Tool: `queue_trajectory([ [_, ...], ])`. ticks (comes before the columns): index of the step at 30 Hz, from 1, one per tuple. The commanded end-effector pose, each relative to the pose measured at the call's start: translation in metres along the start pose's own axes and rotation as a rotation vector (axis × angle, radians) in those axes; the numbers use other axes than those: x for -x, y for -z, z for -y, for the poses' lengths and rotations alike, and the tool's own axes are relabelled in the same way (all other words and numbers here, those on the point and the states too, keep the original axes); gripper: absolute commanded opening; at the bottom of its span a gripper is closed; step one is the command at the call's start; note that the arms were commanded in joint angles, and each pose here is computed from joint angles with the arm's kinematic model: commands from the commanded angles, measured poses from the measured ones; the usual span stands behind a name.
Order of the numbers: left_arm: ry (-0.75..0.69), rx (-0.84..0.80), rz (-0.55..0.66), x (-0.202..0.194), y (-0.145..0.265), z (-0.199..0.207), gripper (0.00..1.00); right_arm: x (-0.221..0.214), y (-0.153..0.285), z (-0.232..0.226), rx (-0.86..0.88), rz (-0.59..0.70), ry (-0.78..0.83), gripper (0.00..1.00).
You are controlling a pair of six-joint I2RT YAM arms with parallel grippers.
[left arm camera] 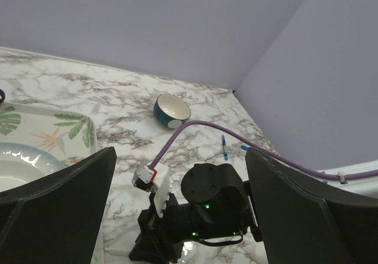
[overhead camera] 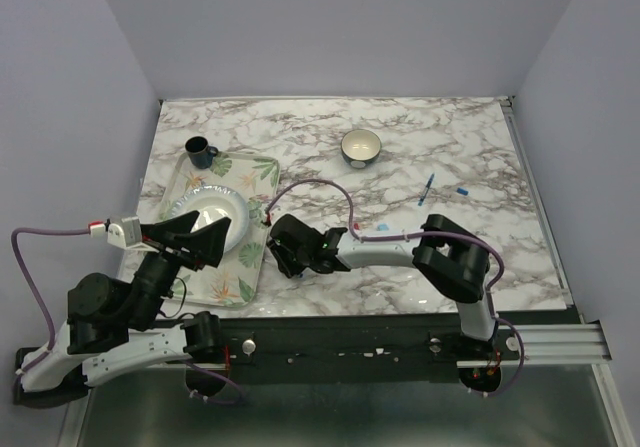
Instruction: Insert the pens into the pen caps
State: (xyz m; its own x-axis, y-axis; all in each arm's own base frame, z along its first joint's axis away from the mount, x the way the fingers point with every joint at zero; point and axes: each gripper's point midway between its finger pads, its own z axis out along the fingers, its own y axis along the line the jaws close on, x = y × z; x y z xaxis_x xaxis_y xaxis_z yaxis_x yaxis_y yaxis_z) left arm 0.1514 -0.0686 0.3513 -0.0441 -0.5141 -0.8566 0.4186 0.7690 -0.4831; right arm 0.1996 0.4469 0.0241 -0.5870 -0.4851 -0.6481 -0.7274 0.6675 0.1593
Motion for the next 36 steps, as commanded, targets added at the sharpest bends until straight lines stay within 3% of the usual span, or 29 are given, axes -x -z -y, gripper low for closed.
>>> queue_trajectory([
  [1,0.02,0.015,0.023,0.005,0.001,-0.005,0.99,-0.029,-0.009,0.001,-0.037,-0.066,0.034,0.38],
  [4,0.018,0.016,0.024,0.005,0.001,-0.005,0.99,-0.04,-0.007,0.016,-0.142,-0.09,0.004,0.31],
  [9,0.018,0.02,0.022,0.004,0.0,-0.005,0.99,-0.068,0.006,0.053,-0.346,-0.143,-0.063,0.1],
  [18,-0.024,0.053,-0.09,-0.028,-0.012,0.007,0.95,-0.104,0.027,0.08,-0.469,-0.169,-0.201,0.01],
  [20,0.056,0.098,-0.126,-0.039,-0.014,0.007,0.93,-0.103,0.035,0.083,-0.47,-0.152,-0.231,0.01],
  [27,0.133,0.044,-0.374,-0.112,-0.014,0.038,0.9,-0.078,0.063,0.089,-0.375,-0.02,-0.378,0.01],
  [36,0.166,-0.061,-0.482,-0.144,-0.018,0.073,0.87,-0.005,0.123,0.104,-0.27,0.249,-0.506,0.01],
])
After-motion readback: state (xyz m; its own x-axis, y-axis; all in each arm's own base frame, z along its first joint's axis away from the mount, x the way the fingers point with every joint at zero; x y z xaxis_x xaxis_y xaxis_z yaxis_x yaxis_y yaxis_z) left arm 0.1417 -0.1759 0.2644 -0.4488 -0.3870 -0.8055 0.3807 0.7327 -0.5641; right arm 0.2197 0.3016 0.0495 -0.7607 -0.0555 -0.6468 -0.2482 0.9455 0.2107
